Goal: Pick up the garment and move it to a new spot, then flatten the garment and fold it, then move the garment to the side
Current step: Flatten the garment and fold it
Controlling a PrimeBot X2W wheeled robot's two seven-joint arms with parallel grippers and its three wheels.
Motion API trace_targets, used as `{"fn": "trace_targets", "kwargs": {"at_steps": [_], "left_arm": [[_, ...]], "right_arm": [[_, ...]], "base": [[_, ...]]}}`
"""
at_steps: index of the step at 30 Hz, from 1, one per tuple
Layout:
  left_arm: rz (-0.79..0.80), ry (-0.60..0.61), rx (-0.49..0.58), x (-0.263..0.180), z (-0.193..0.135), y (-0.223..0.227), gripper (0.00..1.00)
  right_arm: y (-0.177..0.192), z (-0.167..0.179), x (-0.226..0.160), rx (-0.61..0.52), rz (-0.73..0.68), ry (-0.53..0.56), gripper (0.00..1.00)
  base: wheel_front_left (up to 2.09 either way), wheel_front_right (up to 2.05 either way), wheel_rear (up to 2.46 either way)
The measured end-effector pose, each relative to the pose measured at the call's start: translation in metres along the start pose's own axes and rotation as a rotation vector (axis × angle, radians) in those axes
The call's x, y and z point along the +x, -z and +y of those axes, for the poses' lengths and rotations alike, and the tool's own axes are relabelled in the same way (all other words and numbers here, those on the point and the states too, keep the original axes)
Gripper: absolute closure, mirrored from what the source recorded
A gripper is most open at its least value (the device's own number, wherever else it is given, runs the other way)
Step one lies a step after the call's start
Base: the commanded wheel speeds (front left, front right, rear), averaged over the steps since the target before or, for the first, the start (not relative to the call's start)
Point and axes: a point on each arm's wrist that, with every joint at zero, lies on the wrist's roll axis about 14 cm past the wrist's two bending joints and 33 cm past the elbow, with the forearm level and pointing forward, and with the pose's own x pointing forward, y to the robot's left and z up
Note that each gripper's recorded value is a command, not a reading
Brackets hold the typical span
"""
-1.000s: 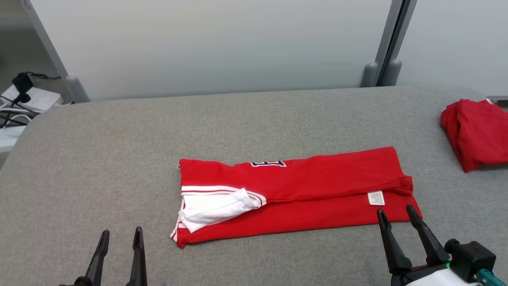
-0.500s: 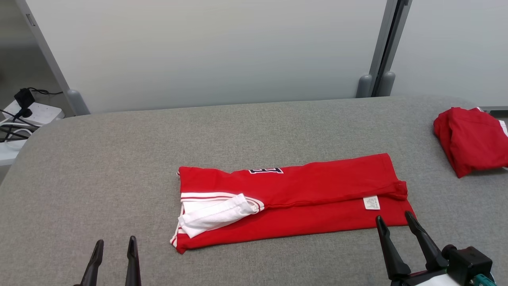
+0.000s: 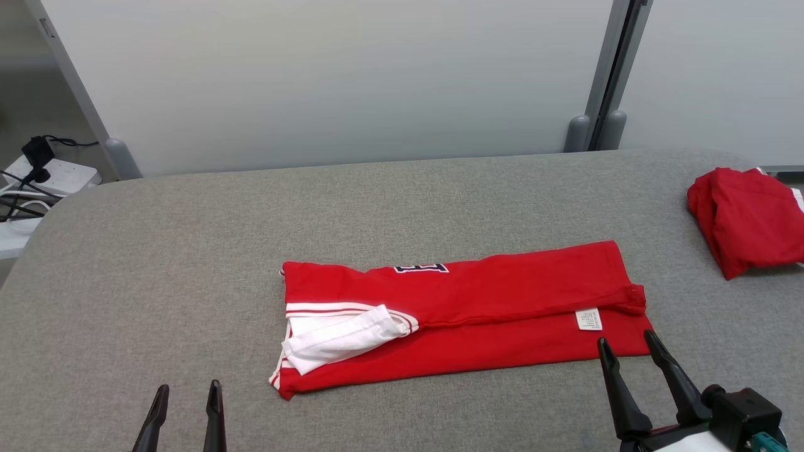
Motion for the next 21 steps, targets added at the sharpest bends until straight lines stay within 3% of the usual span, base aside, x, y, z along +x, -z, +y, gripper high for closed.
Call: {"fn": "trace_targets", "kwargs": {"at_steps": [12, 17, 21], "left_arm": [[0.006, 0.011, 0.005, 0.0, -0.002, 0.002, 0.0], [0.022, 0.027, 0.003, 0.001, -0.007, 0.006, 0.0], [0.032, 0.035, 0.001, 0.003, -0.01, 0.009, 0.0]], "right_arm": [[0.018, -0.004, -0.003, 0.035, 0.053, 0.022, 0.0], [0.039, -0.018, 0.002, 0.095, 0.118, 0.068, 0.0], [0.034, -0.043, 0.019, 0.147, 0.101, 0.139, 0.0]], "base": [[0.0, 0.0, 0.0], [0.0, 0.0, 0.0], [0.0, 0.0, 0.0]]}}
